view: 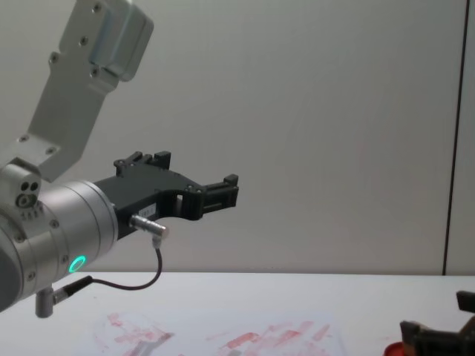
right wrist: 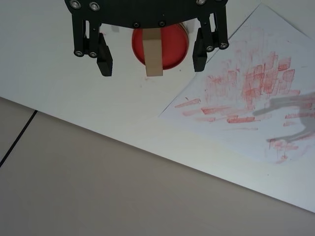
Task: Use the one hand to pick up the stamp and affix it onto the A4 paper.
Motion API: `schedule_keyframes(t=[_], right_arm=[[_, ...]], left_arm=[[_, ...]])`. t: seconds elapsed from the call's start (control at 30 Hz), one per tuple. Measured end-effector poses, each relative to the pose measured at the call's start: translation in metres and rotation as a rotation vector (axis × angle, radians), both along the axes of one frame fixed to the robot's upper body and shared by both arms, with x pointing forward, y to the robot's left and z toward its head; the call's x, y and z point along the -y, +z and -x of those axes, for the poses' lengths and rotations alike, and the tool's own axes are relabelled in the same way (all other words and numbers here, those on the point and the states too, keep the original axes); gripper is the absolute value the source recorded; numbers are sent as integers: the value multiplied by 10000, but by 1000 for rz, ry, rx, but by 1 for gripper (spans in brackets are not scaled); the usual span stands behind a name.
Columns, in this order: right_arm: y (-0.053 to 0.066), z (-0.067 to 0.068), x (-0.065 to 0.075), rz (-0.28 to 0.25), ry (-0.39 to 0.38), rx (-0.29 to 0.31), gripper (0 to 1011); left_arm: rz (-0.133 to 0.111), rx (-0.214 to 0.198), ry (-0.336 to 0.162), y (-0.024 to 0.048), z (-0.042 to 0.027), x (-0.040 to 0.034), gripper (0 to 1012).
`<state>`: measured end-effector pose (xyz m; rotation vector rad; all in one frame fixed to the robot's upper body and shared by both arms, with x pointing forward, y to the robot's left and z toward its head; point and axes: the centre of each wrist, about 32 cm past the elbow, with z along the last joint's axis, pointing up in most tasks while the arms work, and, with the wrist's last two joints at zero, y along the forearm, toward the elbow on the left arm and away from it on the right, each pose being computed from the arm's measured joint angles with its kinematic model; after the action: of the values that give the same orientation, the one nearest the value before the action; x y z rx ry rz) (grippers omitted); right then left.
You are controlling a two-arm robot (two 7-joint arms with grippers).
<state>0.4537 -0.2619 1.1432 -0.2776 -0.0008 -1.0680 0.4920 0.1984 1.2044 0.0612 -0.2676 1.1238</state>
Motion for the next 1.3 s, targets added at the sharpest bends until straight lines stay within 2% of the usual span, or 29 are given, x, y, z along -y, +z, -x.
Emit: schedule_keyframes(t=[0.3, 0.43, 0.67, 0.8, 0.97, 1.17, 1.3], right_arm=[[-73, -8, -27, 15, -3, -25, 1001], [-97, -12, -37, 19, -4, -35, 941], [-136, -32, -50, 22, -9, -53, 762], [-153, -52, -52, 22, -14, -61, 606], [-162, -74, -54, 18, -19, -65, 475], [-165, -103, -54, 12, -25, -67, 264], [-160, -118, -58, 7, -26, -63, 216]], left_arm=[[0, 0, 0, 0, 0, 0, 1003], [0, 0, 0, 0, 0, 0, 1003], [0, 0, 0, 0, 0, 0, 1002], [0, 0, 0, 0, 0, 0, 1003], [0, 0, 0, 0, 0, 0, 1002], [0, 0, 0, 0, 0, 0, 1003], [0, 0, 0, 0, 0, 0, 1003]])
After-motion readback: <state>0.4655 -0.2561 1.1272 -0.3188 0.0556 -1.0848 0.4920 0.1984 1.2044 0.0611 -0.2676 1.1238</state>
